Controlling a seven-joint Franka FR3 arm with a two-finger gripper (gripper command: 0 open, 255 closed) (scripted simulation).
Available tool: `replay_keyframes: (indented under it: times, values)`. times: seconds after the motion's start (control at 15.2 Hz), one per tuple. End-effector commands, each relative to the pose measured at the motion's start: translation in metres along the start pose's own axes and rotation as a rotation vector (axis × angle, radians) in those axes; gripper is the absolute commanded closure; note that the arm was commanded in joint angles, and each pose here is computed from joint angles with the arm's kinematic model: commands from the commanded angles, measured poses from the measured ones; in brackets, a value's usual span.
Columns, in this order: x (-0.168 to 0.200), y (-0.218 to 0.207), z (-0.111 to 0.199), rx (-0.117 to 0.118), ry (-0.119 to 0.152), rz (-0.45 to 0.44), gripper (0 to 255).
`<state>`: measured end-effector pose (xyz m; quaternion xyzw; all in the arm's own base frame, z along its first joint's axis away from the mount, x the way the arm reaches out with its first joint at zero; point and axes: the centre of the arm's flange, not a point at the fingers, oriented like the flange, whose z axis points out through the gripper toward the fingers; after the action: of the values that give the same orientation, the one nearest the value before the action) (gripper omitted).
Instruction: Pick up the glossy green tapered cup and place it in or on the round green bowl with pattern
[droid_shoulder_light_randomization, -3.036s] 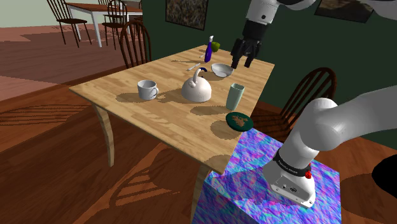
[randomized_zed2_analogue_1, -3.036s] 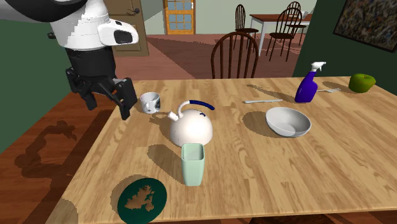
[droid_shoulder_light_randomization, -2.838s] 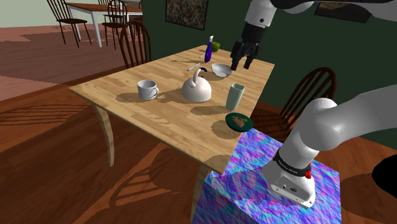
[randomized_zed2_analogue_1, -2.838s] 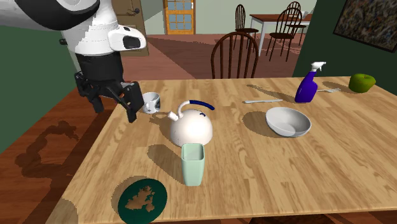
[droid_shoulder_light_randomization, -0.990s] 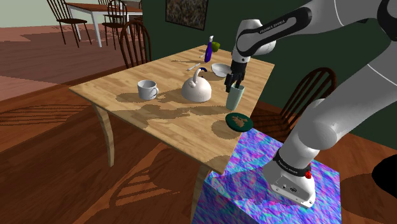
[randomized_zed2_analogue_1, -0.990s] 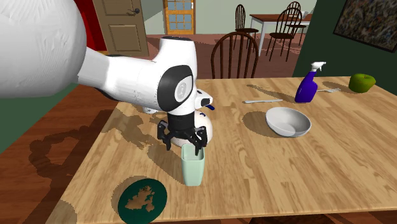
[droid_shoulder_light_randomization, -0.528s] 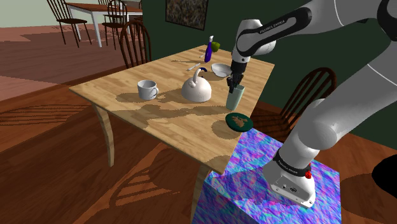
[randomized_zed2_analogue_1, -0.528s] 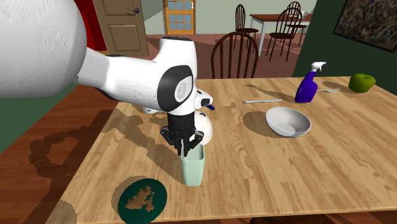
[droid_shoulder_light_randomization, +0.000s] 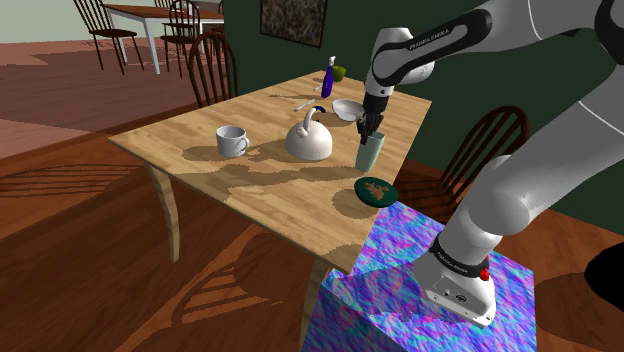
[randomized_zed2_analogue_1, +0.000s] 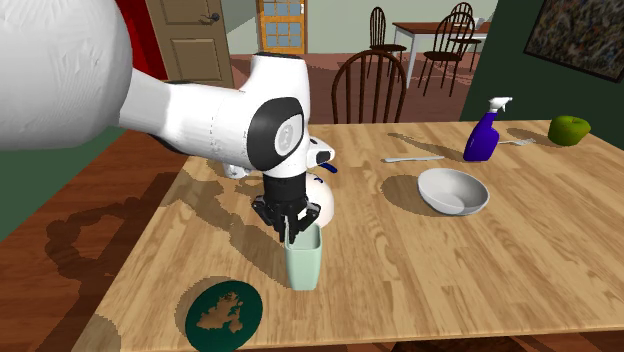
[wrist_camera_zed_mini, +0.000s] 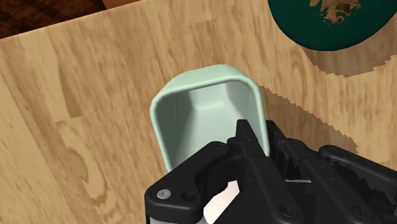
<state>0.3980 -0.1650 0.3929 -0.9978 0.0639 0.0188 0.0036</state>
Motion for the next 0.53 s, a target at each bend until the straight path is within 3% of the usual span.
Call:
replay_keyframes:
  times: [0.0, 0.46]
  values:
    - [-0.001, 0.000, -0.009, 0.000, 0.000, 0.000, 255]
    - [-0.002, -0.001, -0.046, 0.000, 0.000, 0.000, 255]
